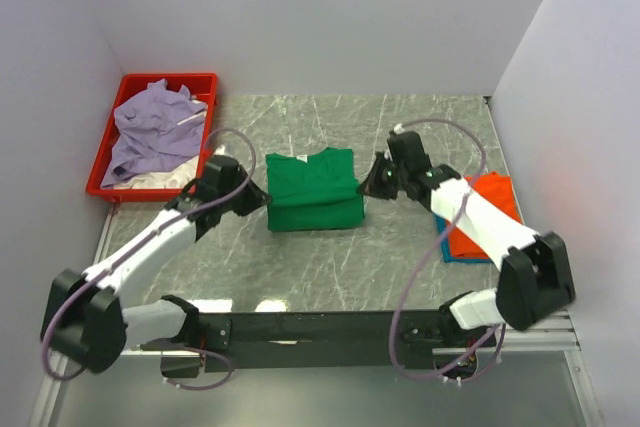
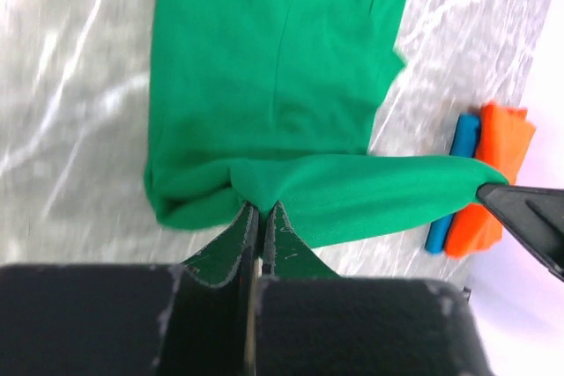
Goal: Fold and stack the t-shirts
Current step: Fold the tshirt
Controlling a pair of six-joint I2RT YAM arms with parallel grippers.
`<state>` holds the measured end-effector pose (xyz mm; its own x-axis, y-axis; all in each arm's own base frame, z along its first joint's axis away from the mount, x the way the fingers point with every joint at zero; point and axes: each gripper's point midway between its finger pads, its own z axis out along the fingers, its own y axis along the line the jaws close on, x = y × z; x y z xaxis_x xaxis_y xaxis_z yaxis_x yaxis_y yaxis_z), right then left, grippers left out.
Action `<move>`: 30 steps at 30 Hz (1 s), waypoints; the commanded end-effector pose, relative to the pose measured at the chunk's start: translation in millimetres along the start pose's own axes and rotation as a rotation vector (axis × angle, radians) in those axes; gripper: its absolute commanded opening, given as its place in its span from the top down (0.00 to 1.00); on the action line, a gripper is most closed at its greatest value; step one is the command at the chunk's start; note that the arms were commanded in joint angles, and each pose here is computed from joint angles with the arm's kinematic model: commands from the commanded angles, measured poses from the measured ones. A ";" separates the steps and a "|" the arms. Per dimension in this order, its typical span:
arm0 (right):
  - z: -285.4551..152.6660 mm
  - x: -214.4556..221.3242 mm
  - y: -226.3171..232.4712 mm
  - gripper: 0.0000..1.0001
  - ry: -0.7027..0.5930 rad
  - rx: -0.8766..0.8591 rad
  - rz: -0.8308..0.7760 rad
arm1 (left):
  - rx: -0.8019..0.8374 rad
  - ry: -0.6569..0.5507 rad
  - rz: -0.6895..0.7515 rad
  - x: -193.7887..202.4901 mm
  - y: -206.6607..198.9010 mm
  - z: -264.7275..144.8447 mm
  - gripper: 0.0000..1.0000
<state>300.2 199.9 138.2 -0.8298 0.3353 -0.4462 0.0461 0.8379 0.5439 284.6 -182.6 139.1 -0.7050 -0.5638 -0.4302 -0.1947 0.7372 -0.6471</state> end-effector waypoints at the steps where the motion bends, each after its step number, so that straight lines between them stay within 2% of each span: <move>1: 13.9 -37.6 6.8 1.00 -0.026 0.014 -0.033 | 0.053 -0.033 0.054 -35.6 -26.7 15.1 0.99; 8: 52.4 -97.2 21.0 1.00 -0.013 0.004 -0.019 | 0.001 -0.026 0.038 -82.1 -26.1 60.9 1.00; 10: 71.1 -99.1 12.8 1.00 0.029 0.020 -0.005 | -0.012 -0.010 0.039 -92.7 -25.0 77.5 1.00; 20: 122.3 -158.2 -5.3 1.00 0.039 -0.013 0.036 | -0.045 0.006 -0.006 -144.4 -1.1 136.7 0.99; 21: 131.2 -160.1 -11.5 1.00 0.044 -0.013 0.047 | -0.022 0.003 0.003 -152.3 -9.0 140.4 0.99; 24: 143.2 -169.2 -11.2 0.86 0.054 -0.024 0.048 | -0.021 0.021 0.016 -158.1 -6.1 157.4 0.99; 25: 144.7 -171.8 -12.1 0.66 0.056 -0.018 0.042 | -0.025 0.028 0.016 -158.0 -2.6 162.9 0.99; 26: 141.8 -184.1 -9.2 0.58 0.030 -0.017 0.032 | -0.028 0.021 0.013 -163.3 -0.3 163.6 0.84; 27: 144.1 -183.0 -10.7 0.53 0.036 -0.008 0.033 | -0.015 0.010 0.016 -170.8 -5.0 163.1 0.64; 28: 141.4 -186.7 -9.4 0.45 0.026 -0.008 0.029 | -0.018 0.004 0.023 -175.6 -3.2 163.3 0.53; 29: 139.5 -189.8 -9.9 0.43 0.017 -0.006 0.028 | -0.029 0.002 0.019 -180.2 0.3 161.0 0.39; 30: 132.6 -193.7 -6.4 0.41 0.002 -0.007 0.022 | -0.024 -0.011 0.029 -187.5 -4.2 157.9 0.34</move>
<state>523.5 196.0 92.1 -0.8642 0.3510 -0.3606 0.0953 0.8178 0.5676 503.4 -152.0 85.5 -0.7442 -0.5520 -0.3762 -0.2498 0.7523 -0.6096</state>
